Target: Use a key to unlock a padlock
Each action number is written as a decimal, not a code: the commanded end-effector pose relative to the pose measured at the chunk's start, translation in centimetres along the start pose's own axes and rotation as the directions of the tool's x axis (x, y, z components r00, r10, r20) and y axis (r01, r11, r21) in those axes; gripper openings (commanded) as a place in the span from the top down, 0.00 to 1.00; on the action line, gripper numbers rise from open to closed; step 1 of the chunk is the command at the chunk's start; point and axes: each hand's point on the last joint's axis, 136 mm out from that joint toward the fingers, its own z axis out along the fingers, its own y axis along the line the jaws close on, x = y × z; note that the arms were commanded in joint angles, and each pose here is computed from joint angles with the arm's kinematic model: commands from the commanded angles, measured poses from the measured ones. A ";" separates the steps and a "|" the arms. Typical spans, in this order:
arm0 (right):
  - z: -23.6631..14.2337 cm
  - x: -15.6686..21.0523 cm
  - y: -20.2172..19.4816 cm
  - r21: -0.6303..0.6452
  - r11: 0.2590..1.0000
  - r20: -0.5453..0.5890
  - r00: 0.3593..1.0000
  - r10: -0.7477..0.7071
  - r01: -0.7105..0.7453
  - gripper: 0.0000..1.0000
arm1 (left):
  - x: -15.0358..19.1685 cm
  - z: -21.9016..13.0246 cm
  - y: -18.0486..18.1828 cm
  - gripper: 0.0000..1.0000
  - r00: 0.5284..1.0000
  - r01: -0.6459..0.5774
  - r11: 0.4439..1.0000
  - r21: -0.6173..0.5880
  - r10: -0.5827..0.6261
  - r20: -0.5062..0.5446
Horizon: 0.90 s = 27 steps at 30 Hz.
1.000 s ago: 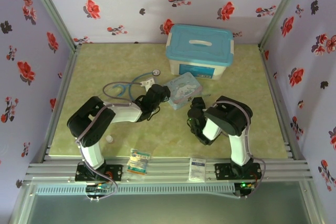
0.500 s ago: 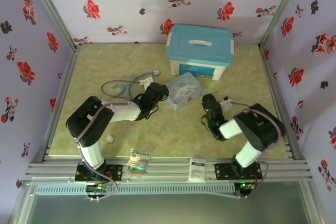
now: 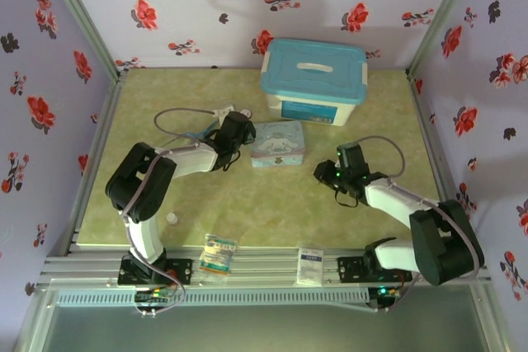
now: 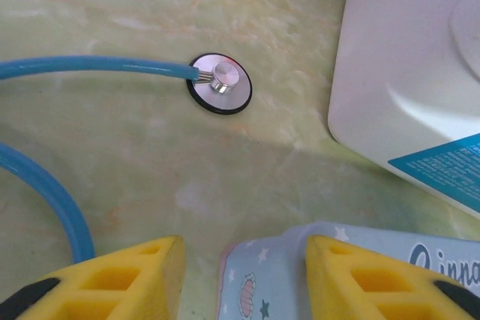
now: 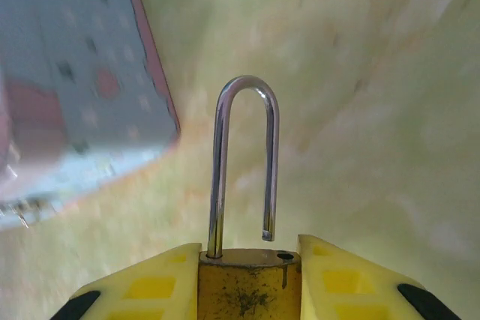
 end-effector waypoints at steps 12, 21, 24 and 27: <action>-1.2 3.7 -4.4 0.312 0.884 -0.313 0.916 -0.252 0.349 0.92 | -3.2 -5.4 0.6 0.43 0.989 -0.147 0.988 -0.045 0.146 -0.023; -0.2 4.7 -4.5 0.373 0.822 -0.361 0.883 -0.299 0.431 0.76 | -3.9 -9.0 0.1 0.40 0.993 -0.120 0.992 0.030 0.120 -0.001; 0.0 4.8 -4.2 0.368 0.823 -0.372 0.879 -0.297 0.433 0.55 | -3.9 -9.9 0.5 0.40 0.993 -0.116 0.993 0.032 0.116 0.008; -0.2 4.3 -3.7 0.364 0.828 -0.350 0.887 -0.302 0.426 0.55 | -3.8 -10.4 0.9 0.39 0.993 -0.114 0.993 0.031 0.114 0.006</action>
